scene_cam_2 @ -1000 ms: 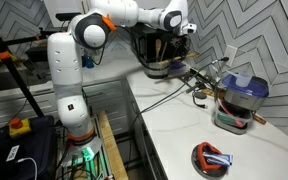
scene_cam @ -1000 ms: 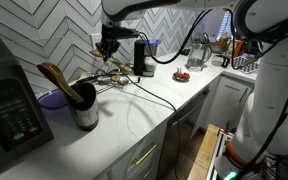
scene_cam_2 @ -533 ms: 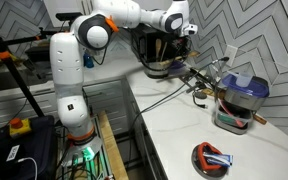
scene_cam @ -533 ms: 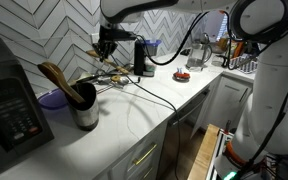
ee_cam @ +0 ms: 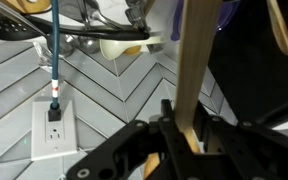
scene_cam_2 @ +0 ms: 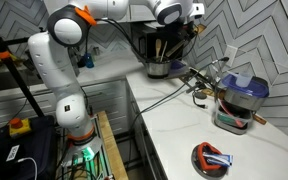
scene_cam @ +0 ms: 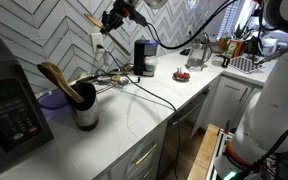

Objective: Put the wooden spatula in the utensils box

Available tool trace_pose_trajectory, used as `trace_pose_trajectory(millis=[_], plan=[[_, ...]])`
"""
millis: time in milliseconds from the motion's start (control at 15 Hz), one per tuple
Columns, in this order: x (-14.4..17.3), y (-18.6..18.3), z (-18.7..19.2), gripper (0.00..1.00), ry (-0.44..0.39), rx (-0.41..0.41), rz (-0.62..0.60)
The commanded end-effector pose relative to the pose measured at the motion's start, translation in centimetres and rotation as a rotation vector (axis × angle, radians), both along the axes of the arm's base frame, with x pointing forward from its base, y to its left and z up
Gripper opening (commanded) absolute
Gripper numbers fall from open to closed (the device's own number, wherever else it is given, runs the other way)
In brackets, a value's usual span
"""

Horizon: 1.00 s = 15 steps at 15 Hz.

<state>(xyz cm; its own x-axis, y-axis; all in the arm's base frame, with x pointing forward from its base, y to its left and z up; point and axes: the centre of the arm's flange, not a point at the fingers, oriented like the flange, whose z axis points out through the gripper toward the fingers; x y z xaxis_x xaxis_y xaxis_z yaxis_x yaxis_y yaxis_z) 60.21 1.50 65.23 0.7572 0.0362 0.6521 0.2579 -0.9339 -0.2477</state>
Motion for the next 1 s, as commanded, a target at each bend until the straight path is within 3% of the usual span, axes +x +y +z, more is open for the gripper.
trace_pose_trajectory(millis=[0,67,400,467,933], plan=[[-2.4,1.3,-3.0,0.06,-0.105,0.125,0.126],[-0.8,0.5,-0.7,0.23,-0.062,0.065,0.064],[-0.9,1.9,-1.9,0.23,-0.087,0.104,0.1],[-0.9,2.7,-1.4,0.06,-0.177,0.112,0.149],[-2.7,5.4,-2.3,0.06,-0.465,0.157,0.411]])
